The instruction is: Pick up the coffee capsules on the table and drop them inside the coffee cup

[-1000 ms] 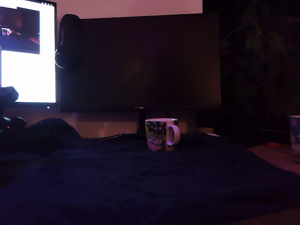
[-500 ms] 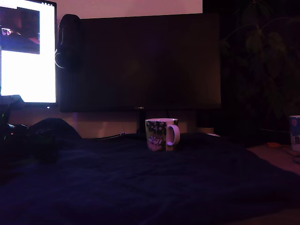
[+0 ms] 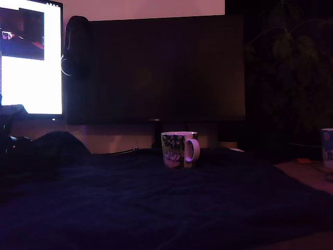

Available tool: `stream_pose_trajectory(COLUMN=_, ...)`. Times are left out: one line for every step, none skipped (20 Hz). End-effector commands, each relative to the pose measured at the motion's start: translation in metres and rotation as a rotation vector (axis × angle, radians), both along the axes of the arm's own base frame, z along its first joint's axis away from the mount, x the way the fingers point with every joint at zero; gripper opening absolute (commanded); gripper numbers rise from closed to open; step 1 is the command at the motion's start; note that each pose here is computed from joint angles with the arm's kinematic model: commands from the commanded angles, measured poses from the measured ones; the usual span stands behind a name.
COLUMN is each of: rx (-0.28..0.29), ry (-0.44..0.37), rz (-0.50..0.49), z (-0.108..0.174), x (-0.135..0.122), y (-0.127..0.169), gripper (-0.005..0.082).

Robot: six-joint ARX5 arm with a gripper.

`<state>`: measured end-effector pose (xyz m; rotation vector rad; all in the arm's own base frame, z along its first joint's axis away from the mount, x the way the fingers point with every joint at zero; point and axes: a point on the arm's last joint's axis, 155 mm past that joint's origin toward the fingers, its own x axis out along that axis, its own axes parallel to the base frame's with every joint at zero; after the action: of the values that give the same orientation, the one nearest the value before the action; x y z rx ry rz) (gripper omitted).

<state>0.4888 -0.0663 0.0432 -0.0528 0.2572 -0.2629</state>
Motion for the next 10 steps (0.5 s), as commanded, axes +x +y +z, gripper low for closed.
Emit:
stream_pose_trajectory(rx=-0.005, ry=-0.009, rz=-0.044, z=-0.003, x=-0.002, y=-0.007, gripper=0.0193)
stream_pose_trajectory(rx=-0.015, ry=-0.023, rz=-0.083, z=0.001, x=-0.003, y=-0.014, gripper=0.0193)
stream_pose_trajectory(rx=-0.025, ry=-0.036, rz=-0.124, z=0.005, x=-0.005, y=-0.021, gripper=0.0193)
stream_pose_trajectory(rx=-0.033, ry=-0.045, rz=-0.156, z=0.009, x=-0.007, y=-0.026, gripper=0.0193)
stream_pose_trajectory(rx=-0.041, ry=-0.055, rz=-0.188, z=0.013, x=-0.009, y=-0.032, gripper=0.0193)
stream_pose_trajectory(rx=-0.047, ry=-0.064, rz=-0.217, z=0.018, x=-0.011, y=-0.037, gripper=0.0193)
stream_pose_trajectory(rx=-0.053, ry=-0.075, rz=-0.246, z=0.024, x=-0.013, y=-0.042, gripper=0.0193)
stream_pose_trajectory(rx=-0.062, ry=-0.083, rz=-0.278, z=0.031, x=-0.016, y=-0.048, gripper=0.0193)
stream_pose_trajectory(rx=-0.071, ry=-0.088, rz=-0.312, z=0.037, x=-0.019, y=-0.055, gripper=0.0193)
stream_pose_trajectory(rx=-0.075, ry=-0.092, rz=-0.34, z=0.044, x=-0.023, y=-0.061, gripper=0.0193)
